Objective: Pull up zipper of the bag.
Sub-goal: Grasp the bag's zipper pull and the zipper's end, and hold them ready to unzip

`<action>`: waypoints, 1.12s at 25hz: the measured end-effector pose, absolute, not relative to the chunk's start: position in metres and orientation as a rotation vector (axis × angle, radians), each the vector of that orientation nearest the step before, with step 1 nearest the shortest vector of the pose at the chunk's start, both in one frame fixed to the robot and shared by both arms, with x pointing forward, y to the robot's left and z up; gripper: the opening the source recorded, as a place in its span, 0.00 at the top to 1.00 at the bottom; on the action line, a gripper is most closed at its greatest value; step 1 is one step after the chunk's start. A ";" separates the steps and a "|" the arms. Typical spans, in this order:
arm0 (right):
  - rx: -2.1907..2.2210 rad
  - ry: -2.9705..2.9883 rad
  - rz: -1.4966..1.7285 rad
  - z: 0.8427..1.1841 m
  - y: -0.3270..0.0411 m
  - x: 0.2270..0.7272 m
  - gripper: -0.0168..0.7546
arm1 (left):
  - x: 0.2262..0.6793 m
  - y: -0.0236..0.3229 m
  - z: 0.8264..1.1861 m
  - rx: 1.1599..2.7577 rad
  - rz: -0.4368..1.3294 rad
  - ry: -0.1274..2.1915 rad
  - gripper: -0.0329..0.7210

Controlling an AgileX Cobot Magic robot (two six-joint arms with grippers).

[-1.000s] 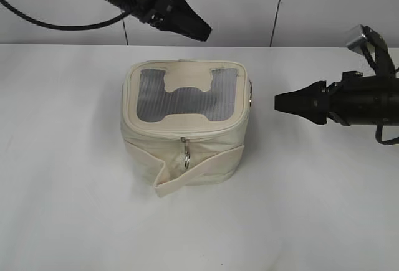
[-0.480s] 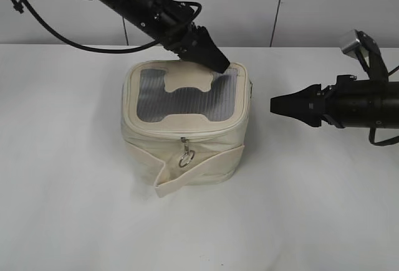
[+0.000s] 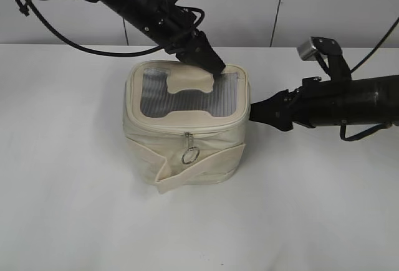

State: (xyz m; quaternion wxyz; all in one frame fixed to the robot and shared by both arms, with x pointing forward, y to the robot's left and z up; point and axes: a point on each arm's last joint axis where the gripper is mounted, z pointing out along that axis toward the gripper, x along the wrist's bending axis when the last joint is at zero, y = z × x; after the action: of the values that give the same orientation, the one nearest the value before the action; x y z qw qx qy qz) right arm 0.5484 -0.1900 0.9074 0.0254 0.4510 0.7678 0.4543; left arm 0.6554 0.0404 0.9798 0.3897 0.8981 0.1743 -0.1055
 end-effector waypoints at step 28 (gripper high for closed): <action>1.465 2.410 1.279 0.901 -0.171 0.568 0.97 | 0.656 0.040 0.980 2.278 -0.276 0.466 0.89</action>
State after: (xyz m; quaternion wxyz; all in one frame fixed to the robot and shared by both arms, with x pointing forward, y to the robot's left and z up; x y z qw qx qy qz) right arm 0.5685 -0.1705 0.9005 0.0224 0.4728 0.7781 0.4130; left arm 0.6556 0.0403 0.9799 0.3892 0.8961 0.1835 -0.1087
